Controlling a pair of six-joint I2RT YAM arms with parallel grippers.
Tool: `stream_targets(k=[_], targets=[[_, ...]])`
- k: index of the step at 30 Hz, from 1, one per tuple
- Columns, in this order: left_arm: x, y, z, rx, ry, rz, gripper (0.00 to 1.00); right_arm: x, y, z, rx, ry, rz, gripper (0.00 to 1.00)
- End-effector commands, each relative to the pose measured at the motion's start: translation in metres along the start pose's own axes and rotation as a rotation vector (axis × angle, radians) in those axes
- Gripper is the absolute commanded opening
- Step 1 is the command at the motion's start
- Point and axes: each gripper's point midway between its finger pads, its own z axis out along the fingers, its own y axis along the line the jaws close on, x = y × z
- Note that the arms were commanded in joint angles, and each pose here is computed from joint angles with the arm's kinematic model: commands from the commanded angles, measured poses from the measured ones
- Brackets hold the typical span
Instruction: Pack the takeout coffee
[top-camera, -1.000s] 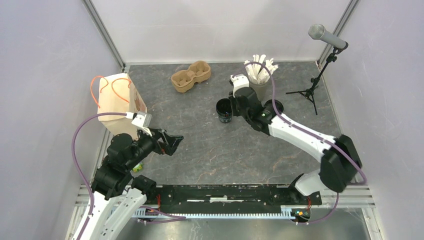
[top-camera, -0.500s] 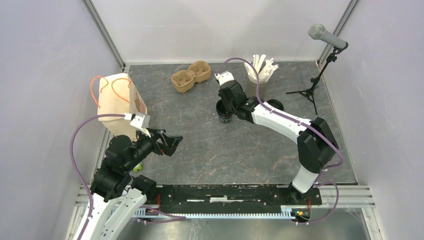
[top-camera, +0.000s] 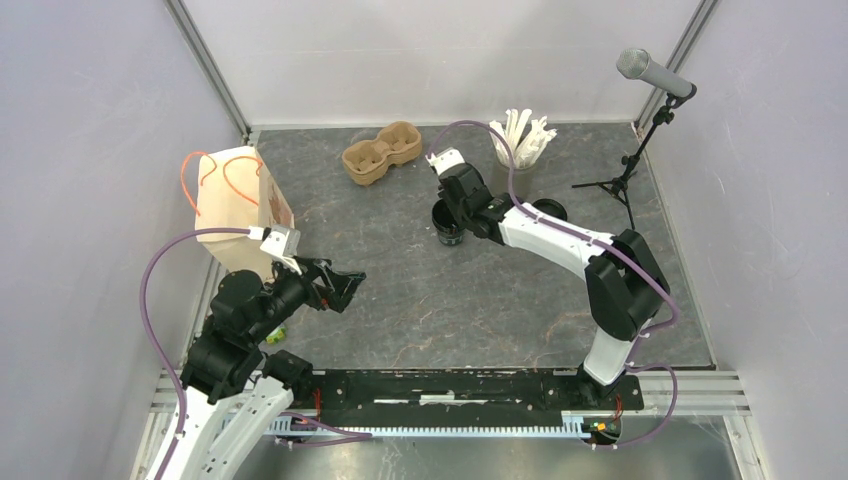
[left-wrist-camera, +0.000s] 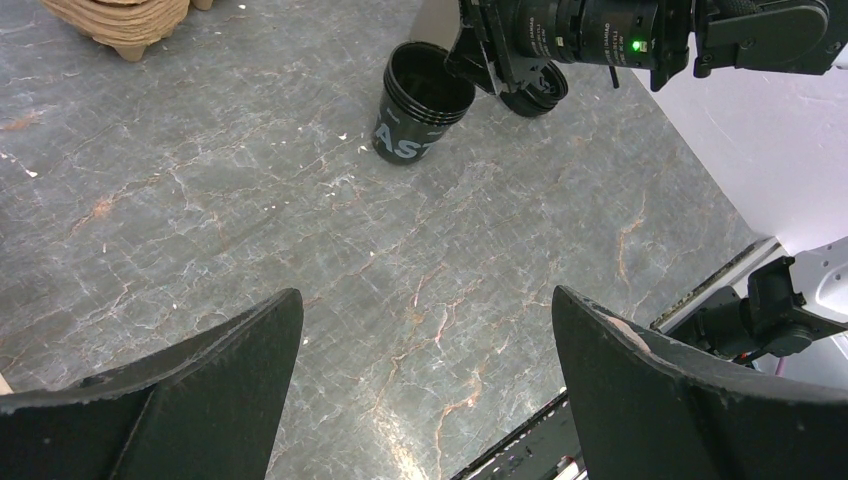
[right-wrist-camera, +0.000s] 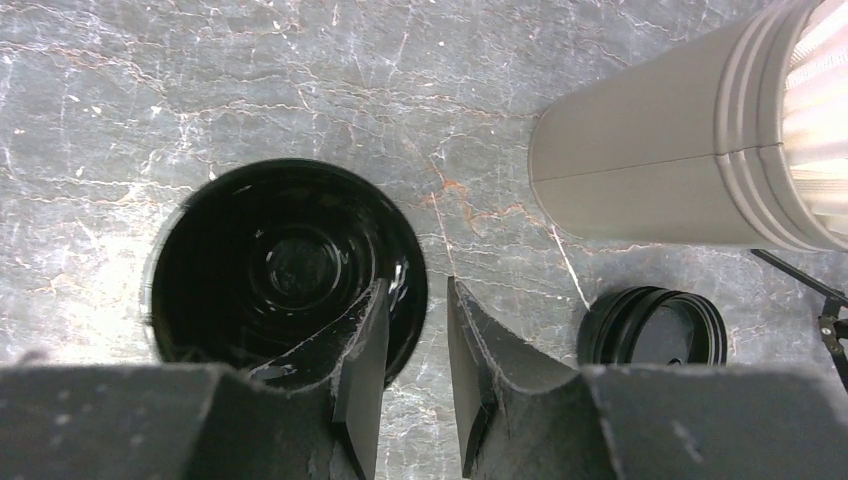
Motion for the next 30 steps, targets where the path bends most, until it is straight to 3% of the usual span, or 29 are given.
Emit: stream_targets(k=[1, 7, 21, 25, 30], targets=[[-0.005, -0.003, 0.001, 0.008, -0.02, -0.015, 1.0, -0.02, -0.013, -0.005, 0.026, -0.046, 0.007, 0.34], [-0.005, -0.002, 0.001, 0.007, -0.018, -0.015, 1.0, -0.018, -0.014, -0.006, 0.005, -0.052, 0.013, 0.36], [-0.005, -0.003, 0.001, 0.013, -0.016, -0.017, 1.0, -0.012, -0.01, -0.005, -0.015, -0.059, 0.031, 0.23], [-0.004, -0.003, 0.001, 0.012, -0.013, -0.017, 1.0, -0.014, -0.014, -0.006, -0.003, -0.063, 0.031, 0.1], [-0.004, -0.003, 0.002, 0.012, -0.013, -0.019, 1.0, -0.018, -0.031, -0.011, 0.057, -0.084, 0.061, 0.05]])
